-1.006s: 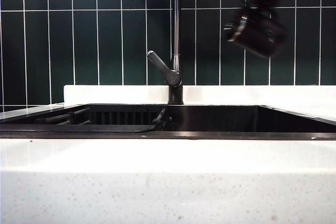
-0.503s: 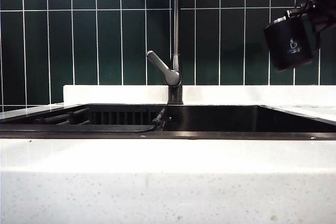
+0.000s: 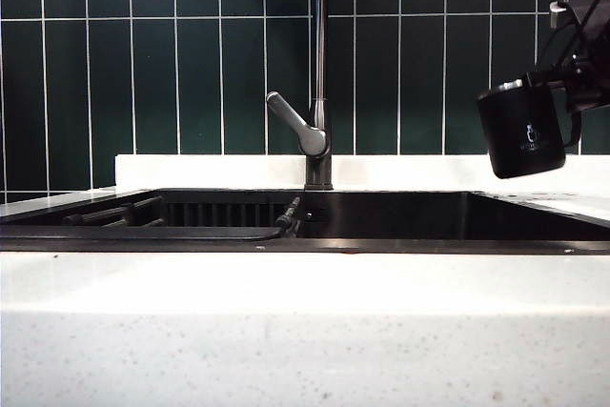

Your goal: Pick up the mug next to the sink, go to the faucet to get some water, pour the water into the sink, and finally put the mug back to its place.

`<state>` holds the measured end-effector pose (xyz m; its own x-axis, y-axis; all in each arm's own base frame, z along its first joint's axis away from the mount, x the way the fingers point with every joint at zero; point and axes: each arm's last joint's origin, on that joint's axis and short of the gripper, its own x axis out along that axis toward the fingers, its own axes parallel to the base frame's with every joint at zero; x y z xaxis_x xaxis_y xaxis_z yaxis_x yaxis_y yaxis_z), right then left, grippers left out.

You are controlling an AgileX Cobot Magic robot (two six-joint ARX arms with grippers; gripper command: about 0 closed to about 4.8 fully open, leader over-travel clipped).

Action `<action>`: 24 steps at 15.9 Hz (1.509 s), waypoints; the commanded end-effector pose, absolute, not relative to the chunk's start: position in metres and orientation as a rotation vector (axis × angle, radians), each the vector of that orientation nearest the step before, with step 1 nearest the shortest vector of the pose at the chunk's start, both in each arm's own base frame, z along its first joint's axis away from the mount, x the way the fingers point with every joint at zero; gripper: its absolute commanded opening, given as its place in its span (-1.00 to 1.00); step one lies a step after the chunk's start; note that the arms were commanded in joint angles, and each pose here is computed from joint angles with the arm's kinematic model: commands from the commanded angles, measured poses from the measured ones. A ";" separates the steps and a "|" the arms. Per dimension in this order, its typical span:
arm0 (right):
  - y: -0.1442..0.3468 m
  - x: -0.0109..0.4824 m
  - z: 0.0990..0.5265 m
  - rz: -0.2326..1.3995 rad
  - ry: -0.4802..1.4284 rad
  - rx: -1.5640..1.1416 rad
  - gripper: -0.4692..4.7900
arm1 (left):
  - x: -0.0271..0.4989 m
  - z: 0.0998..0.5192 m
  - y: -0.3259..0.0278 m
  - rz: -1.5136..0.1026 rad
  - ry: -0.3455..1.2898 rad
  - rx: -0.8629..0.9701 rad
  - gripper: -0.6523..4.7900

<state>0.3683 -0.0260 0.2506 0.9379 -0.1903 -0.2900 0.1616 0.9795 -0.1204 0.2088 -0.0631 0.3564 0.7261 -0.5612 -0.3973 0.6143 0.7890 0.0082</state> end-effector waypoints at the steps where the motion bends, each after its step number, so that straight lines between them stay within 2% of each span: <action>1: -0.035 0.368 0.250 -0.229 0.275 -0.107 -0.82 | 0.208 0.359 -0.063 -0.647 0.377 0.127 0.01; 3: -0.038 0.368 0.249 -0.232 0.293 -0.106 -0.81 | 0.208 0.359 -0.064 -0.649 0.377 0.126 0.01; 4: -0.039 0.367 0.247 -0.231 0.311 -0.105 -0.66 | 0.208 0.359 -0.064 -0.648 0.378 0.121 0.01; 5: -0.039 0.366 0.245 -0.231 0.335 -0.106 -0.60 | 0.208 0.359 -0.064 -0.648 0.374 0.122 0.01; 9: -0.038 0.360 0.238 -0.227 0.448 -0.109 -0.56 | 0.208 0.360 -0.064 -0.648 0.373 0.108 0.01; 11: -0.038 0.352 0.251 -0.253 0.439 -0.114 -0.23 | 0.208 0.360 -0.064 -0.651 0.369 0.108 0.01; 12: -0.038 0.349 0.256 -0.255 0.428 -0.114 -0.14 | 0.208 0.360 -0.064 -0.651 0.369 0.108 0.01; 13: -0.038 0.341 0.266 -0.274 0.432 -0.118 0.15 | 0.208 0.360 -0.064 -0.651 0.375 0.107 0.01; 14: -0.038 0.336 0.268 -0.295 0.454 -0.123 0.22 | 0.208 0.359 -0.064 -0.651 0.380 0.107 0.01; 17: -0.036 0.317 0.264 -0.318 0.624 -0.039 0.22 | 0.208 0.352 -0.064 -0.652 0.403 0.110 0.01; 18: -0.035 0.305 0.259 -0.327 0.735 0.018 0.17 | 0.208 0.345 -0.064 -0.653 0.437 0.109 0.01; 19: -0.034 0.300 0.259 -0.323 0.768 0.027 0.13 | 0.207 0.340 -0.064 -0.651 0.460 0.108 0.01; 21: -0.031 0.283 0.272 -0.303 0.768 0.032 -0.36 | 0.199 0.327 -0.062 -0.651 0.485 0.106 -0.01; 24: -0.026 0.253 0.298 -0.242 0.707 0.059 -0.61 | 0.178 0.317 -0.056 -0.627 0.494 0.109 -0.11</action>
<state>0.2594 -0.0278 0.2938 0.7325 -0.2239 -0.6429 0.2564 0.9656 -0.0442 0.1834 -0.0573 0.3177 0.6873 -0.5504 -0.4741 0.5979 0.7992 -0.0611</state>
